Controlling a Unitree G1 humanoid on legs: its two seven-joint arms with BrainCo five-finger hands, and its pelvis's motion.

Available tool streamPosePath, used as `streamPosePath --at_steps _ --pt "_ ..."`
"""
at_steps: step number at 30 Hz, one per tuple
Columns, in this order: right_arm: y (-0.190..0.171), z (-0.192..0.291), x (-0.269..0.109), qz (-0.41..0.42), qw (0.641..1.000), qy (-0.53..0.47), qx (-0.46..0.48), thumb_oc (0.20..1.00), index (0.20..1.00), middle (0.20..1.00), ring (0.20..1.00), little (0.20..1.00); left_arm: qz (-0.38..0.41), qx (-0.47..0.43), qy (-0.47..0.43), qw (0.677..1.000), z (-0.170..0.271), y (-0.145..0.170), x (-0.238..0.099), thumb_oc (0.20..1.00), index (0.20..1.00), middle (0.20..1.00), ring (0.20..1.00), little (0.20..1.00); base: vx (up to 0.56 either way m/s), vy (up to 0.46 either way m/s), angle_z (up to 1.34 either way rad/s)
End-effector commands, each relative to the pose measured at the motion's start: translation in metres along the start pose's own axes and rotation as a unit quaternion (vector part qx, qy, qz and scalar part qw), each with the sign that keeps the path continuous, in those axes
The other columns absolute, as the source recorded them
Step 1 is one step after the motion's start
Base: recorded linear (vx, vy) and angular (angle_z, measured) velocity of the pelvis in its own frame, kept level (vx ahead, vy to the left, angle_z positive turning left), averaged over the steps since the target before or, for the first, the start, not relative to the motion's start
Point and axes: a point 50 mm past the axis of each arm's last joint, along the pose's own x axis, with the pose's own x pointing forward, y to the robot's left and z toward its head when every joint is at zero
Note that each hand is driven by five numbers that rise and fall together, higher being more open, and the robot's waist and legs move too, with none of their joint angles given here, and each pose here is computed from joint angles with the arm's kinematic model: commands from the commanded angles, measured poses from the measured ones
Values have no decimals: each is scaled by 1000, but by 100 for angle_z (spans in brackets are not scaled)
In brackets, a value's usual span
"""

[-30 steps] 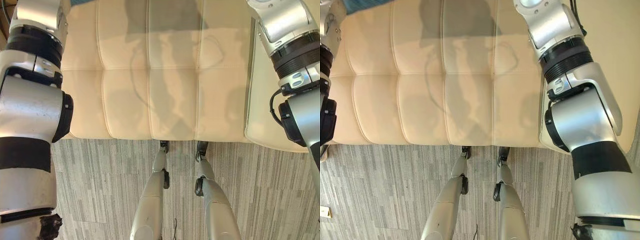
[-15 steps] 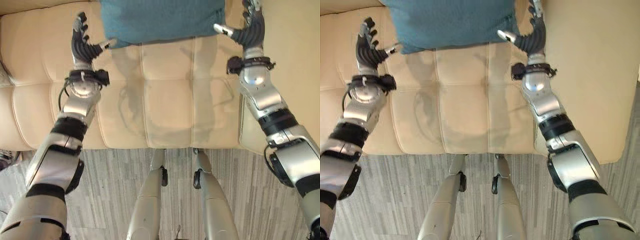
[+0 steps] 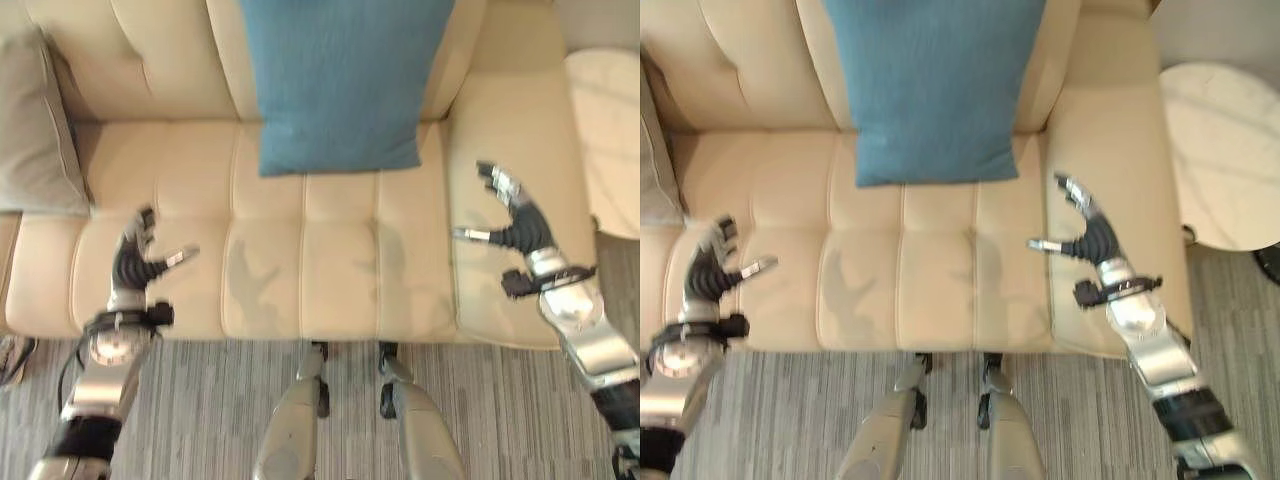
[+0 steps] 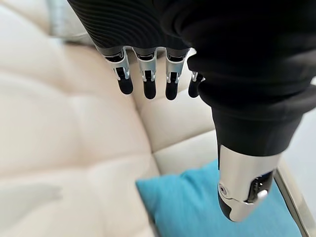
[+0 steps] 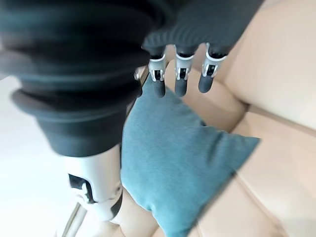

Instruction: Pick up all the scattered cushions and arrange them neatly on the sofa.

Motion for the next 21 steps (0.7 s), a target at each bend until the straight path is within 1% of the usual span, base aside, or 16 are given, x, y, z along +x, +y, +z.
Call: streamPosePath --at_steps 1,2,3,4,8,11,13,15,16,17,18,21 --pt "8 -16 1 34 999 30 -7 1000 1000 1000 1000 1000 -5 7 36 999 -16 2 0 1000 1000 1000 1000 1000 42 47 -19" --pt "14 -34 -12 39 996 75 1 1000 1000 1000 1000 1000 -11 4 69 998 -31 -1 -10 1000 1000 1000 1000 1000 43 47 -23" --pt "14 -34 -12 39 996 75 1 1000 1000 1000 1000 1000 -11 5 69 998 -31 -1 -10 1000 1000 1000 1000 1000 48 93 -25" --pt "21 -63 -40 39 988 152 16 1000 1000 1000 1000 1000 -20 12 133 991 -58 -4 -34 1000 1000 1000 1000 1000 14 115 -14" --pt "35 -102 -80 34 964 262 36 1000 1000 1000 1000 1000 -26 29 256 966 -105 -10 -76 1000 1000 1000 1000 1000 39 120 -16" --pt "38 -117 -100 30 950 311 29 1000 1000 1000 1000 1000 -43 47 308 949 -124 -17 -99 1000 1000 1000 1000 1000 5 115 -38" --pt "41 -124 -110 26 941 336 31 1000 1000 1000 1000 1000 -50 48 319 945 -128 -19 -108 1000 1000 1000 1000 1000 -169 118 -37" --pt "43 -124 -107 22 942 334 33 1000 1000 1000 1000 1000 -41 57 298 952 -120 -13 -96 1000 1000 1000 1000 1000 -271 54 -78" --pt "43 -124 -107 22 942 334 33 1000 1000 1000 1000 1000 -41 57 298 952 -120 -13 -96 1000 1000 1000 1000 1000 -581 19 -102" --pt "52 -124 -97 14 944 327 46 1000 1000 1000 1000 1000 -26 60 266 962 -108 -9 -76 1000 1000 1000 1000 1000 -656 8 -50" --pt "55 -126 -98 6 942 331 58 1000 1000 1000 1000 1000 -13 60 264 963 -107 -6 -71 1000 1000 1000 1000 1000 -745 -21 -11" --pt "55 -126 -94 -6 942 330 69 1000 1000 1000 1000 1000 3 52 259 965 -105 -4 -67 1000 1000 1000 1000 1000 -362 -170 16"
